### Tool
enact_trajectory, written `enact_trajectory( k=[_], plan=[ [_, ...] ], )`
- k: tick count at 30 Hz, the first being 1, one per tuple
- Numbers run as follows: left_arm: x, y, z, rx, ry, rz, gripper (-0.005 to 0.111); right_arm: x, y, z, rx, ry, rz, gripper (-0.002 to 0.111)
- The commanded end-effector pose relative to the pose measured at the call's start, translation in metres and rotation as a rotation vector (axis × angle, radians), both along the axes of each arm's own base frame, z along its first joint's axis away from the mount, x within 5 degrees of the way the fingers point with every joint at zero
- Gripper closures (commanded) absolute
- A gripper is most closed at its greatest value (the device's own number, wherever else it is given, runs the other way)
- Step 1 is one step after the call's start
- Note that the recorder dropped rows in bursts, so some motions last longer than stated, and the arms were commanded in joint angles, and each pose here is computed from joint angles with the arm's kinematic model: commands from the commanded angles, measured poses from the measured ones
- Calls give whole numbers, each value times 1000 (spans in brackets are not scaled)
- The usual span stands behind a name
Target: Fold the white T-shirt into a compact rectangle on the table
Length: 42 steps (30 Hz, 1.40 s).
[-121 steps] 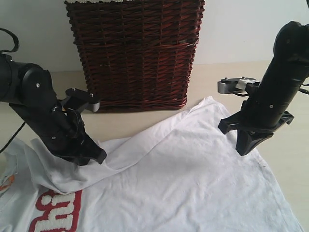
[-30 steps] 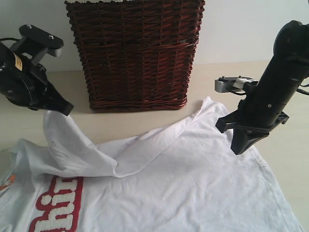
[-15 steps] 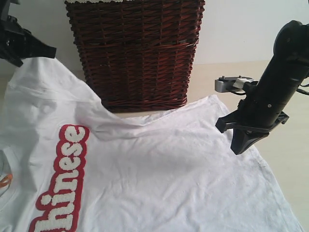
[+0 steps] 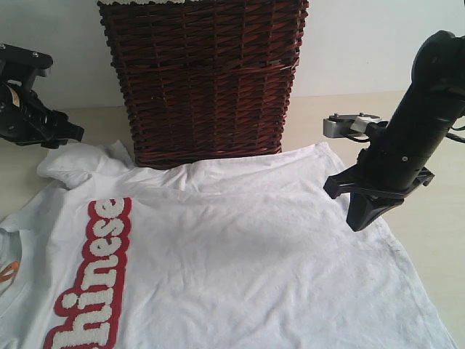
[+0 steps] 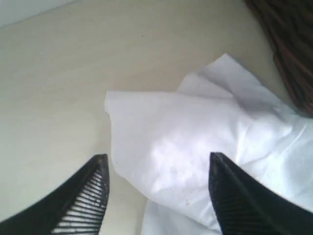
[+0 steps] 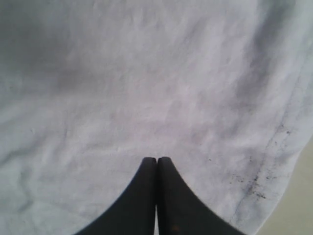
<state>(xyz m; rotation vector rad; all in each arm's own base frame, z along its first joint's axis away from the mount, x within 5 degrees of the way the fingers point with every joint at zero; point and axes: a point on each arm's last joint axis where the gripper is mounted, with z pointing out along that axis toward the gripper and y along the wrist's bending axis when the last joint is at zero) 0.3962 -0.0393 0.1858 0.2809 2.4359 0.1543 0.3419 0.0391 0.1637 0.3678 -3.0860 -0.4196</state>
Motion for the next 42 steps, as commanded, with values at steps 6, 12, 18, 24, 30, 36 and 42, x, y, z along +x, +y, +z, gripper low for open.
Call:
enact_trajectory(
  k=[6, 12, 18, 24, 30, 36, 42],
  plan=[
    [-31, -19, 0, 131, 298, -67, 107, 2, -1, 5, 4, -28, -8, 108],
    [-66, -13, -36, 47, 515, -76, 107, 2, 2, 6, 37, -20, -27, 108],
    [-64, 21, -70, -2, 575, 97, 107, 2, 2, 6, 37, -21, -25, 108],
    [-69, 37, -101, 65, 753, 192, 107, 2, 2, 6, 37, -26, -17, 108],
    [-77, 57, -98, 177, 846, 331, 107, 2, 3, 6, 42, -25, -20, 108],
    [-72, 60, -90, 137, 766, 348, 107, 2, 4, 6, 57, -30, -14, 108],
    [-64, 58, -64, 87, 615, 352, 107, 3, 4, 6, 59, -41, -12, 108]
  ],
)
